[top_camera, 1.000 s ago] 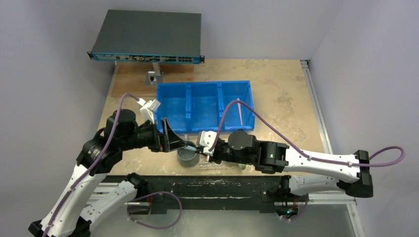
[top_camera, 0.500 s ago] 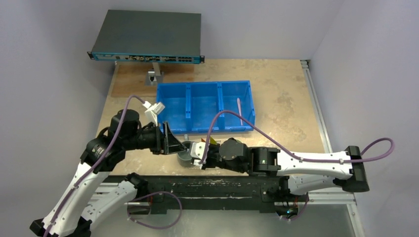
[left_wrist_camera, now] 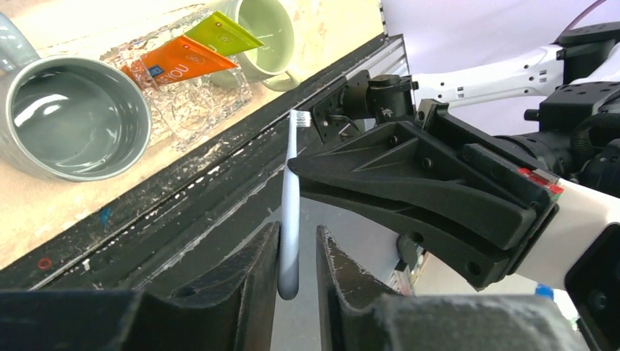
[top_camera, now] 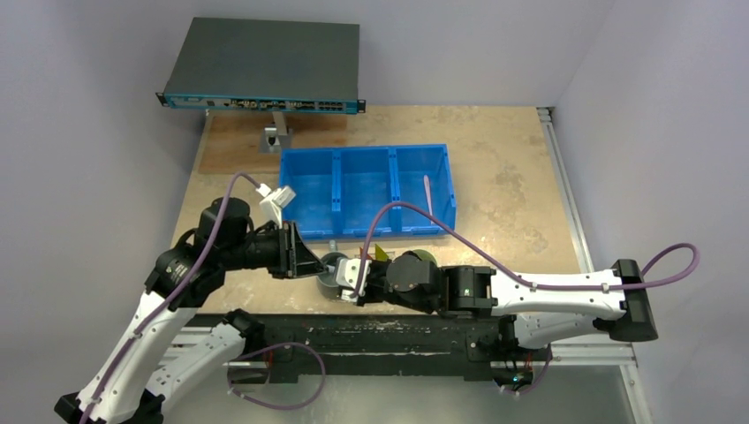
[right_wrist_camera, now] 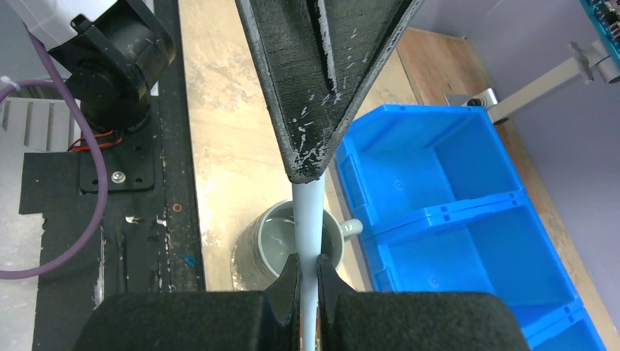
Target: Prepare toiletry sets of a toothbrush and toothpaste on the tray
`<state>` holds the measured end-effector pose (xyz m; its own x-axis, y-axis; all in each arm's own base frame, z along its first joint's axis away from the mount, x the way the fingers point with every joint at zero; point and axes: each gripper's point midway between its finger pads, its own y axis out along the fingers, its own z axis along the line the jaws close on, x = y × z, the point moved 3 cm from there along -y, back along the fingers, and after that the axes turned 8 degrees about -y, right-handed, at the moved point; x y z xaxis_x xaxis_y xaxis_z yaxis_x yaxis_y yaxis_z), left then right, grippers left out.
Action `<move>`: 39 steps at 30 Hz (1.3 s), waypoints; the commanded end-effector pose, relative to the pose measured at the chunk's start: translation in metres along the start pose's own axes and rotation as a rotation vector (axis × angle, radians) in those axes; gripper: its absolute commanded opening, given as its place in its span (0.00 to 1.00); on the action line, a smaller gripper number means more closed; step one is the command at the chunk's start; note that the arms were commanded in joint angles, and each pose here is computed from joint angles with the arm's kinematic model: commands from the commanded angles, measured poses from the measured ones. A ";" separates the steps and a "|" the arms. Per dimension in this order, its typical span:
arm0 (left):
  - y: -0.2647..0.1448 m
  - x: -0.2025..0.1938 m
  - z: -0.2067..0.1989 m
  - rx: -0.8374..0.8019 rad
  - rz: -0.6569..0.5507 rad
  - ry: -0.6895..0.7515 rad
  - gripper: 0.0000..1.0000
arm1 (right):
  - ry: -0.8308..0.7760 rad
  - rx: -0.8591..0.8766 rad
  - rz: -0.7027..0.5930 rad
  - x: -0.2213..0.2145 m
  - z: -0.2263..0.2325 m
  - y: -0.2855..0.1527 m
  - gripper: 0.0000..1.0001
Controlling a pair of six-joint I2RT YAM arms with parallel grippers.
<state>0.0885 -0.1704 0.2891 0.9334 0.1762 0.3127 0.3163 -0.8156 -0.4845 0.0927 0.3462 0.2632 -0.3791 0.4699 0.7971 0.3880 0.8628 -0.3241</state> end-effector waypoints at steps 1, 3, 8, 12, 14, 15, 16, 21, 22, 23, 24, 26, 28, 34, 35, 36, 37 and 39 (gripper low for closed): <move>0.000 -0.002 -0.001 -0.025 0.012 0.020 0.18 | 0.019 -0.064 -0.059 0.020 -0.016 -0.005 0.00; 0.000 -0.003 0.001 -0.022 0.012 0.021 0.08 | 0.024 -0.068 -0.061 0.021 -0.016 -0.005 0.00; 0.001 -0.002 0.004 -0.011 -0.009 0.023 0.00 | 0.030 -0.066 -0.063 0.021 -0.016 -0.007 0.00; 0.003 0.002 0.005 -0.007 -0.036 0.016 0.00 | 0.060 -0.067 -0.063 0.019 -0.015 -0.011 0.05; 0.001 0.003 0.007 -0.005 -0.067 0.015 0.00 | 0.074 -0.070 -0.063 0.017 -0.015 -0.012 0.20; 0.000 0.004 0.008 -0.002 -0.090 0.015 0.00 | 0.081 -0.071 -0.061 0.016 -0.015 -0.013 0.26; -0.002 0.005 0.008 -0.001 -0.108 0.020 0.00 | 0.086 -0.072 -0.059 0.016 -0.015 -0.014 0.32; -0.013 0.010 0.010 0.006 -0.202 0.026 0.00 | 0.127 -0.111 -0.076 0.019 -0.023 -0.022 0.45; -0.014 0.011 0.009 0.005 -0.210 0.027 0.00 | 0.138 -0.133 -0.086 0.020 -0.028 -0.025 0.47; -0.014 0.012 0.010 0.007 -0.216 0.027 0.00 | 0.154 -0.158 -0.101 0.021 -0.033 -0.029 0.49; -0.015 0.014 0.010 0.008 -0.228 0.027 0.00 | 0.176 -0.174 -0.114 0.022 -0.039 -0.033 0.50; -0.015 0.018 0.009 -0.004 -0.244 0.030 0.00 | 0.228 -0.200 -0.144 0.024 -0.052 -0.041 0.51; -0.016 0.022 0.008 -0.013 -0.253 0.032 0.00 | 0.280 -0.218 -0.173 0.025 -0.066 -0.049 0.52; -0.017 0.033 0.007 -0.065 -0.262 0.009 0.00 | 0.342 -0.240 -0.217 0.017 -0.089 -0.066 0.55; -0.017 0.035 0.006 -0.084 -0.257 -0.004 0.00 | 0.344 -0.240 -0.232 0.017 -0.090 -0.069 0.57; -0.016 0.038 0.005 -0.115 -0.248 -0.019 0.00 | 0.348 -0.241 -0.248 0.016 -0.091 -0.072 0.58; -0.015 0.041 0.005 -0.144 -0.247 -0.040 0.00 | 0.354 -0.246 -0.258 0.014 -0.093 -0.075 0.59; -0.016 0.047 0.002 -0.216 -0.234 -0.082 0.00 | 0.364 -0.244 -0.273 0.010 -0.095 -0.078 0.60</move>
<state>0.1210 -0.1411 0.2970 0.8165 0.4343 0.3804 0.5606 -0.7538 -0.3428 0.1416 0.2697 0.3382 -0.1993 0.1846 0.9624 0.5570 0.8294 -0.0437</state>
